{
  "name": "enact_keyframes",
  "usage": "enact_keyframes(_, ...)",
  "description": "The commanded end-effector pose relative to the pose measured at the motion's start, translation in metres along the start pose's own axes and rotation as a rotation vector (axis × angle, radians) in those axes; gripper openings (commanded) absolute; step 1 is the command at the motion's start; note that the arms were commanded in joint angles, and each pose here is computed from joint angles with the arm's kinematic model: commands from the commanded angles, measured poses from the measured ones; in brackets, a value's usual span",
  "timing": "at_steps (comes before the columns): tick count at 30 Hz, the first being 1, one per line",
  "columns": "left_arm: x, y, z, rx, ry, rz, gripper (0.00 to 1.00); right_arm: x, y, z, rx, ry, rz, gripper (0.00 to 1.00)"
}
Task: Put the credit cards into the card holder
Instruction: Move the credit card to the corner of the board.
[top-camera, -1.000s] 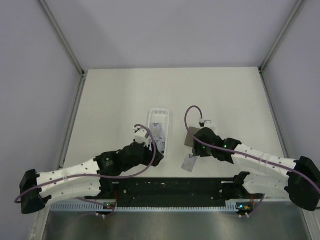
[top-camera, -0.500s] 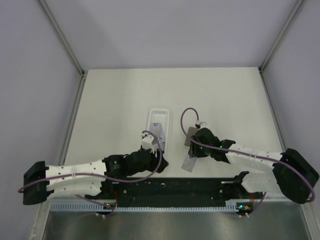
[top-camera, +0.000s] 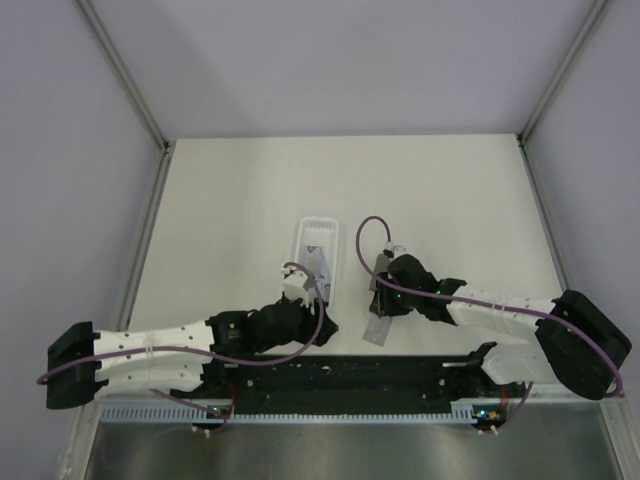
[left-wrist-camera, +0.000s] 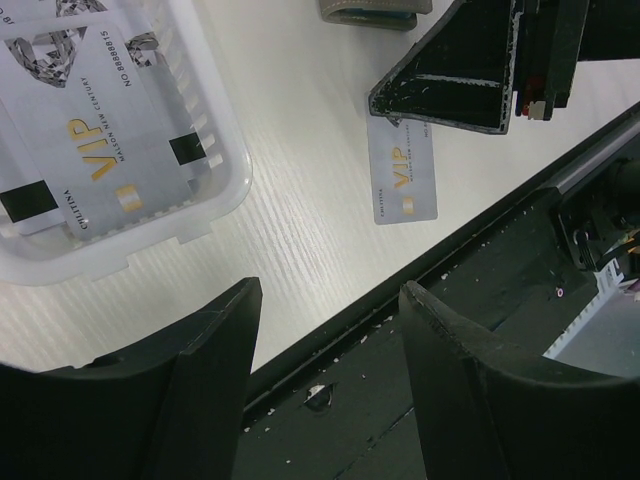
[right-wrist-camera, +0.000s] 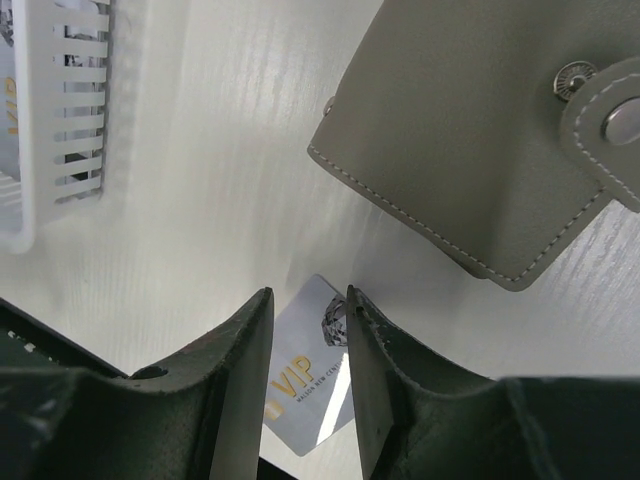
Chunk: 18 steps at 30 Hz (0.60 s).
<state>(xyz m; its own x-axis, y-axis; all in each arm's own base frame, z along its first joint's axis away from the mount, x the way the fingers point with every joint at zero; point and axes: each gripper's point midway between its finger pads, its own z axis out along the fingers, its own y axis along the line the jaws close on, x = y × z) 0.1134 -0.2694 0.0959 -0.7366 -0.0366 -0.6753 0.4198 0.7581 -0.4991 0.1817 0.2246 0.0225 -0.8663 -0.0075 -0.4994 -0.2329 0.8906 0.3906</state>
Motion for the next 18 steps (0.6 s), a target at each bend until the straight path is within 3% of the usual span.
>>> enact_keyframes(1,-0.009,-0.012,-0.001,0.046,-0.039,-0.023,0.63,0.009,0.006,0.001,-0.041,0.049,-0.001,0.35)
enact_keyframes(18,-0.002,-0.015,0.006,0.066,-0.018,-0.029,0.63,0.024,0.043,0.002,-0.22,0.091,-0.03,0.34)
